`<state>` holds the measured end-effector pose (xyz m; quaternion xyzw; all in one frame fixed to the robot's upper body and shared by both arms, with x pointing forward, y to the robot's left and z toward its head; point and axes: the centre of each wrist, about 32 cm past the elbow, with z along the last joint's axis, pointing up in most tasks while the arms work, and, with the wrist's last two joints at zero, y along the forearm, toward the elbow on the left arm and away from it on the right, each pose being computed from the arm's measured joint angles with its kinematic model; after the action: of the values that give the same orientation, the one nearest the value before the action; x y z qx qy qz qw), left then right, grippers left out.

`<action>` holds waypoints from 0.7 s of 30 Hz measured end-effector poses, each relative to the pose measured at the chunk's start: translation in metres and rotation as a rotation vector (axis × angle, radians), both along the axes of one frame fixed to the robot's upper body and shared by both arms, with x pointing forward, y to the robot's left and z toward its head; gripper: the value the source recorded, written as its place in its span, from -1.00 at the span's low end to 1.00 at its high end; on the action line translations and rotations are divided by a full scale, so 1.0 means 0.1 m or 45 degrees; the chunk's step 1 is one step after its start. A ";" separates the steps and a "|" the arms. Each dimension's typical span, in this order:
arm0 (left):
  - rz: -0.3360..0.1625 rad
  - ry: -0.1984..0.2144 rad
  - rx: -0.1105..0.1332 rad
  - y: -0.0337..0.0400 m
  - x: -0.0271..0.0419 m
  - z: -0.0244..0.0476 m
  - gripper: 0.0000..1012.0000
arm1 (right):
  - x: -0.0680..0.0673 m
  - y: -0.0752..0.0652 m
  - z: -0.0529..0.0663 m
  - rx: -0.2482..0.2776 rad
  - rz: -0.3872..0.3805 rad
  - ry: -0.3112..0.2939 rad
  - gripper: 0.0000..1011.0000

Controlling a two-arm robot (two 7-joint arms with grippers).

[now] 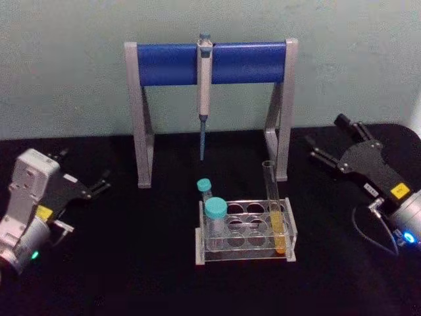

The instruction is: Pick up the test tube from the test tube rack, shake it, then place it back into the test tube rack.

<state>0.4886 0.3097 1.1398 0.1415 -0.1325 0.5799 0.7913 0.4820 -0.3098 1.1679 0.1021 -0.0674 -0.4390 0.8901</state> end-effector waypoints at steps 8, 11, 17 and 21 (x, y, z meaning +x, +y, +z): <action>0.000 0.000 0.000 0.000 0.000 0.000 0.98 | 0.01 0.05 -0.04 -0.015 -0.142 0.093 0.98; 0.000 0.000 0.000 0.000 0.000 0.000 0.98 | 0.03 0.08 -0.06 -0.031 -0.186 0.156 0.98; 0.000 0.000 0.000 0.000 0.000 0.000 0.98 | 0.08 0.11 -0.08 -0.076 -0.233 0.254 0.98; 0.000 0.000 0.000 0.000 0.000 0.000 0.98 | 0.10 0.12 -0.09 -0.099 -0.245 0.295 0.98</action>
<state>0.4886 0.3097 1.1398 0.1415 -0.1325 0.5799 0.7913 0.4920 -0.2980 1.1591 0.0091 0.0092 -0.5283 0.8490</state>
